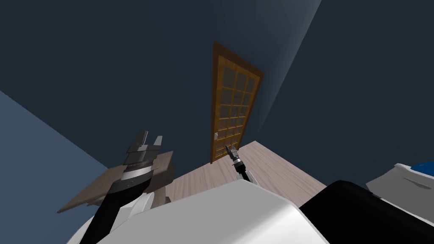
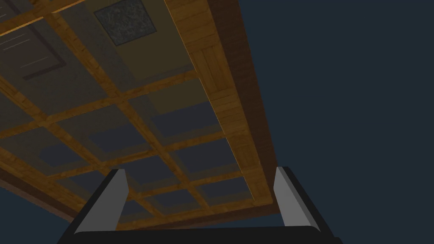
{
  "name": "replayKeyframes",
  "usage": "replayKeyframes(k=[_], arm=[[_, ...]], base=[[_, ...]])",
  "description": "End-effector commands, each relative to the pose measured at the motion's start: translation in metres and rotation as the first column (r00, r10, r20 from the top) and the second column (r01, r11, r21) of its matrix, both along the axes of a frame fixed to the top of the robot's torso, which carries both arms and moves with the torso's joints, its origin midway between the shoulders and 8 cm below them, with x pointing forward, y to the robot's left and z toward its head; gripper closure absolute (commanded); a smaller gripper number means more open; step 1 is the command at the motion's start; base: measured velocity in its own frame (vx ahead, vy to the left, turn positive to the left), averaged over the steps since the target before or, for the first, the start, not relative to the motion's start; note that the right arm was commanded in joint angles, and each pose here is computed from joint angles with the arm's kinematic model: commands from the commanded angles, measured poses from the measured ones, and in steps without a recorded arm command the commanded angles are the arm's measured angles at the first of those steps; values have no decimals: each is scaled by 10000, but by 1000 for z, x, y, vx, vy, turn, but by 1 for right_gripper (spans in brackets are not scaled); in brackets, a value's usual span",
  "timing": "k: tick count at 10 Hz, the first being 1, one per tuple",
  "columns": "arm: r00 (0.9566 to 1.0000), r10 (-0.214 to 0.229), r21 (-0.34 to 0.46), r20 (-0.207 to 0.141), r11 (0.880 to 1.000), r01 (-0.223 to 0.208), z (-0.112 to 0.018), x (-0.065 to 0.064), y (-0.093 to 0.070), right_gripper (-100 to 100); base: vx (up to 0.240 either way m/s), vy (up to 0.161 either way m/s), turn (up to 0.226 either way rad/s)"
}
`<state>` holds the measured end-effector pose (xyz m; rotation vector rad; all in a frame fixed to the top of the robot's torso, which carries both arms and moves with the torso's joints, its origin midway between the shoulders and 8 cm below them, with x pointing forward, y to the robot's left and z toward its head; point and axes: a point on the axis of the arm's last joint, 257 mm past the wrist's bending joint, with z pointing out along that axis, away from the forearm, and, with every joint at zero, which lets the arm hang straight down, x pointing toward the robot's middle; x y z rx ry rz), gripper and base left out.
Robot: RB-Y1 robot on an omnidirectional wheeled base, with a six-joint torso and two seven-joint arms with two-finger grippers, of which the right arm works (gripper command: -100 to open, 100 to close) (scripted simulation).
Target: Pull the door open
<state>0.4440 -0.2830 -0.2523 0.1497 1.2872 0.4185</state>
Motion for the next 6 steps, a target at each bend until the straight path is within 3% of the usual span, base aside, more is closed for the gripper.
replayKeyframes(k=[1, 6], arm=[[9998, -21, -357, -173, 9994, 15, -12, 1, 0, -100], [9976, -64, -1321, -690, 9912, -28, -48, 0, 2, -100]], base=[[94, -1, -3], [104, 3, 0]])
